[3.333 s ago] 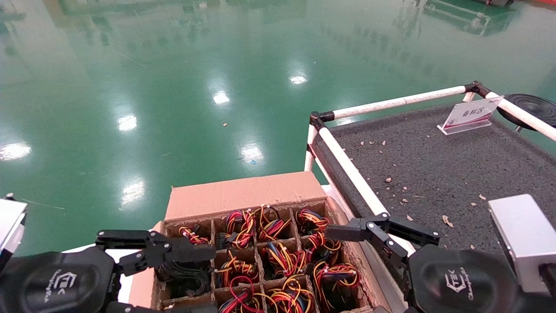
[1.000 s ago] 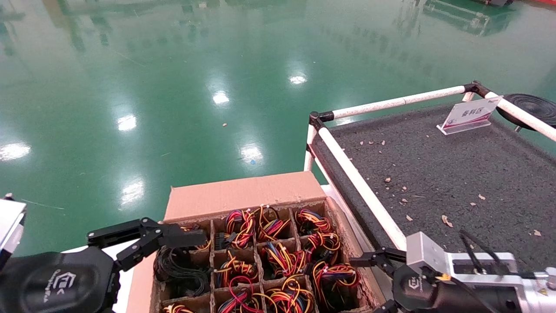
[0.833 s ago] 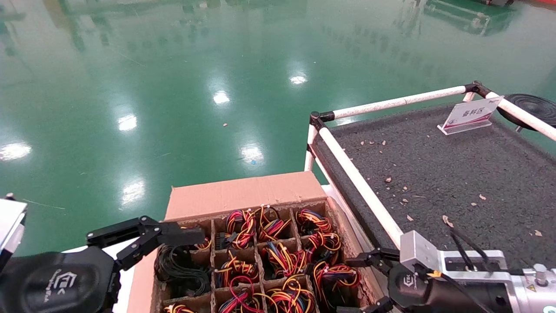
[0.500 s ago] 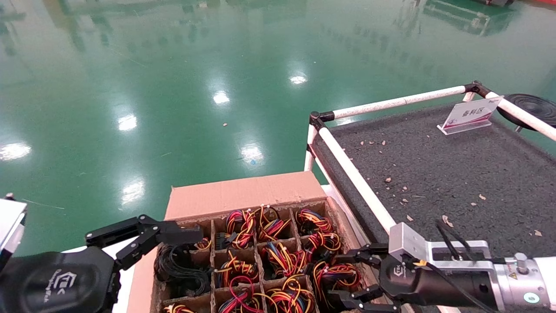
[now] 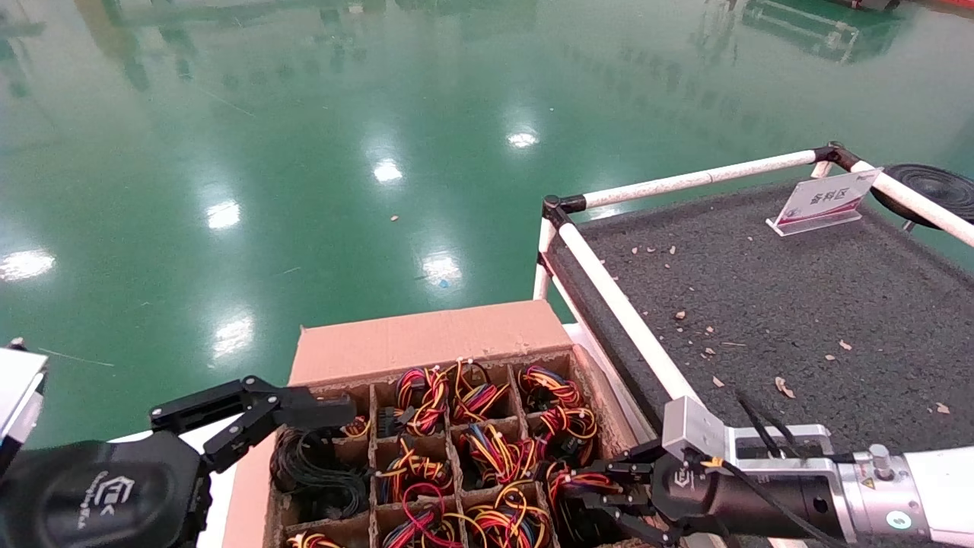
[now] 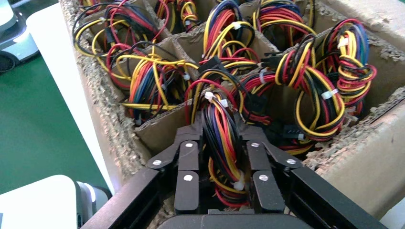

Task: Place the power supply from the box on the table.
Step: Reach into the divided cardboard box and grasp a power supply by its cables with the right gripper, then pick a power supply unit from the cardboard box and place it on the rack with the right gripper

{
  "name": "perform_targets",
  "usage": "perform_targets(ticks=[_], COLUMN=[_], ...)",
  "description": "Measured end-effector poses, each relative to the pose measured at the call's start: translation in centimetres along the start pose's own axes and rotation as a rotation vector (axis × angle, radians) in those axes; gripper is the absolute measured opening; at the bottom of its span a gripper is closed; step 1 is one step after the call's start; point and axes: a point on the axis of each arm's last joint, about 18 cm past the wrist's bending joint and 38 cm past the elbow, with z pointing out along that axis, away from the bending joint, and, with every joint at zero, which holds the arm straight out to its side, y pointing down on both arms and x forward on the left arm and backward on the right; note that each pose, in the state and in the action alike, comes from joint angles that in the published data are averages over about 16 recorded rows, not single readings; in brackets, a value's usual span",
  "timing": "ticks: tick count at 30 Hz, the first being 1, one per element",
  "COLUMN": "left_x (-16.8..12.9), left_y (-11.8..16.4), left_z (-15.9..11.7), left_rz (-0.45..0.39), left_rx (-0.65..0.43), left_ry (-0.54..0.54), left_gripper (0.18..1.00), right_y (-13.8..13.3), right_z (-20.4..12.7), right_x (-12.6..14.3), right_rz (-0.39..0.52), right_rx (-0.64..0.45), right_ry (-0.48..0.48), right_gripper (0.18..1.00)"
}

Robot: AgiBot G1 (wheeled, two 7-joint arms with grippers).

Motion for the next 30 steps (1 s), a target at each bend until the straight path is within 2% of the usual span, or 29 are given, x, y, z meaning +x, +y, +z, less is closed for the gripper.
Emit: perform_targets(ticks=[8, 14, 22, 30], left_x=[0.0, 0.0, 0.0, 0.0], left_y=[0.0, 0.0, 0.0, 0.0], left_z=[0.0, 0.0, 0.0, 0.0], left_rz=[0.000, 0.000, 0.000, 0.000], left_rx=[0.000, 0.000, 0.000, 0.000], left_ry=[0.000, 0.000, 0.000, 0.000], left_gripper=[1.000, 1.000, 1.000, 1.000], right_y=[-1.3, -3.8, -9.4, -15.9], right_z=[-0.5, -2.2, -6.4, -11.2], right_x=[0.5, 1.1, 2.3, 4.0], right_rz=[0.025, 0.039, 0.034, -0.015], right_rx=[0.049, 0.136, 0.301, 0.443], right_ry=[0.006, 0.026, 0.077, 0.153], right_gripper=[0.283, 0.238, 0.225, 0.224])
